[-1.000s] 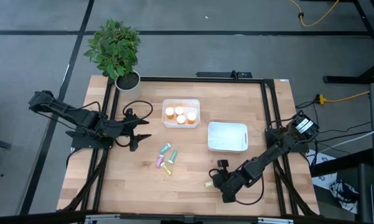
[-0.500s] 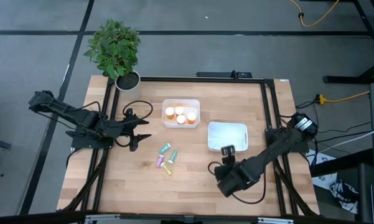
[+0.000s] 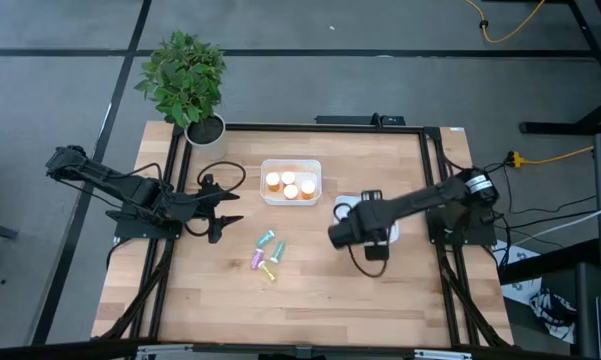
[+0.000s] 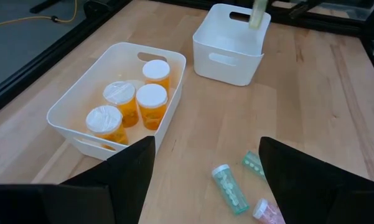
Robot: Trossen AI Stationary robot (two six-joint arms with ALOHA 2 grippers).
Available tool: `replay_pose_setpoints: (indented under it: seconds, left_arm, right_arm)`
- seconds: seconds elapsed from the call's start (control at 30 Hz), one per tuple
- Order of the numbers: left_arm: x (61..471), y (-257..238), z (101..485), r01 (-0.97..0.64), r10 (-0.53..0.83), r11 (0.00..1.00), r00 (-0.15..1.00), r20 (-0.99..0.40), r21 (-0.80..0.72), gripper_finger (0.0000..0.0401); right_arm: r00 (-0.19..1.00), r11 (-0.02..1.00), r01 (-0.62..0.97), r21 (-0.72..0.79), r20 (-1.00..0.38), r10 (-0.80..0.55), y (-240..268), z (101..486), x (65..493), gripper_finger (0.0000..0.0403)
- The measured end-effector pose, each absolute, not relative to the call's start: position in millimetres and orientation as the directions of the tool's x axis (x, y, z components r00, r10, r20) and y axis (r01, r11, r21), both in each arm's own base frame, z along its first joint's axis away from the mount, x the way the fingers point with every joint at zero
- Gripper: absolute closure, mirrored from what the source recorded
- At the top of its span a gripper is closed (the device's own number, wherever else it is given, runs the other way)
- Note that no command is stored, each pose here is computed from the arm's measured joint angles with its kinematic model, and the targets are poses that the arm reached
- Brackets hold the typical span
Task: Pick and place medicine bottles into bin by pill shape (circle, oval)
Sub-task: Put the small yellow pill bottle into the bottom white bin
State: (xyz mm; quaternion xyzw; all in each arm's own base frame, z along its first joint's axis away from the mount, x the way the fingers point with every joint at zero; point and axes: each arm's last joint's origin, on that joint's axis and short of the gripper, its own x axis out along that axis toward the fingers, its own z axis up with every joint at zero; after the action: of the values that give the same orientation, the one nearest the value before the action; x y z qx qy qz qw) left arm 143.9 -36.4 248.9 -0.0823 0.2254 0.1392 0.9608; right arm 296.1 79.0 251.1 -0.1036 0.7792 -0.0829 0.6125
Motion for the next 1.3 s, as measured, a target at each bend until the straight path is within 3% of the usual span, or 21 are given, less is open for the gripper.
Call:
replay_pose_setpoints:
  seconds: [0.23,0.57,1.3]
  left_arm:
    - [143.9,-36.4,248.9,-0.304,0.23,0.948,0.86,-0.456,-0.095,0.012]
    - [143.9,-36.4,248.9,-0.304,0.23,0.948,0.86,-0.456,-0.096,0.012]
    - [143.9,-36.4,249.0,-0.305,0.231,0.948,0.86,-0.455,-0.096,0.012]
  right_arm:
    - [-0.331,0.985,0.085,-0.152,-0.937,-0.116,43.7,235.1,296.7,0.0279]
    - [-0.481,0.977,0.143,-0.157,-0.874,-0.07,25.9,196.7,274.9,0.0277]
    - [-0.443,0.96,0.262,-0.101,-0.896,0.027,18.9,182.4,275.4,0.0276]
